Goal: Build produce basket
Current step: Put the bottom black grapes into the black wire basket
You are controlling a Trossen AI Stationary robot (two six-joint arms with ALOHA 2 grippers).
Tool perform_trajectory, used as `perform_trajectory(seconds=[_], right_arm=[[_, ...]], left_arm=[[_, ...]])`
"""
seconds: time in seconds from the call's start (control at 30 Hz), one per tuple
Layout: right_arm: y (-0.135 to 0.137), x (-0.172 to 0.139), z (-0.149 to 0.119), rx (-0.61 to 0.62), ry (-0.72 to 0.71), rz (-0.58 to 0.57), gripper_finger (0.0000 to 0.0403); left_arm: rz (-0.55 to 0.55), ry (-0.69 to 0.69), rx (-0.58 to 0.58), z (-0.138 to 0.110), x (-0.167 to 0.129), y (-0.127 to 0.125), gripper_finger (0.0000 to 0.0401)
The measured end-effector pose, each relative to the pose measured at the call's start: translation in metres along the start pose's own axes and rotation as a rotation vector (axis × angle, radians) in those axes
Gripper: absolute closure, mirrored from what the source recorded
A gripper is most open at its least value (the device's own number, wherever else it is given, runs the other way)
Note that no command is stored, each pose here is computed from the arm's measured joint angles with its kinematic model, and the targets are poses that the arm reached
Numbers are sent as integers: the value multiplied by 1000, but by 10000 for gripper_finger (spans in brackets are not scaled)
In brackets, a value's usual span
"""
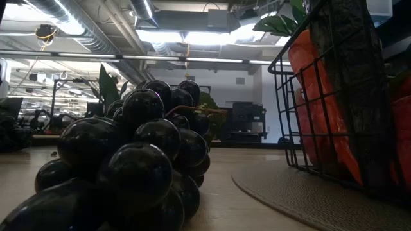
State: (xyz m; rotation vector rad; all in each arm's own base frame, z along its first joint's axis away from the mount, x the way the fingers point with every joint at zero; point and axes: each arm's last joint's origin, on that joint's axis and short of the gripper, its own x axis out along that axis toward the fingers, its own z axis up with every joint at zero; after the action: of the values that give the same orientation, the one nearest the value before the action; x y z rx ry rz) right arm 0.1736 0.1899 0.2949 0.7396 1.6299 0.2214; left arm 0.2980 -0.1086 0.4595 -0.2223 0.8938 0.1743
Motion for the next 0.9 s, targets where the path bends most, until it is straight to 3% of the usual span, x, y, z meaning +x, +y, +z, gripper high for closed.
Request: perform_trajectory(seconds=[0.17, 0.5, 0.67, 0.9], right_arm=[[4, -7, -2, -59, -41, 57, 333], [0, -33, -9, -142, -279, 83, 333], [-3, -44, -12, -214, -410, 57, 333], [-4, -48, -12, -304, -440, 45, 333]], left_arm=[[55, 53, -122, -6, 1, 4, 332], [111, 110, -226, -14, 21, 2, 332], [142, 148, -367, -21, 33, -2, 332], [157, 168, -603, -35, 57, -16, 332]])
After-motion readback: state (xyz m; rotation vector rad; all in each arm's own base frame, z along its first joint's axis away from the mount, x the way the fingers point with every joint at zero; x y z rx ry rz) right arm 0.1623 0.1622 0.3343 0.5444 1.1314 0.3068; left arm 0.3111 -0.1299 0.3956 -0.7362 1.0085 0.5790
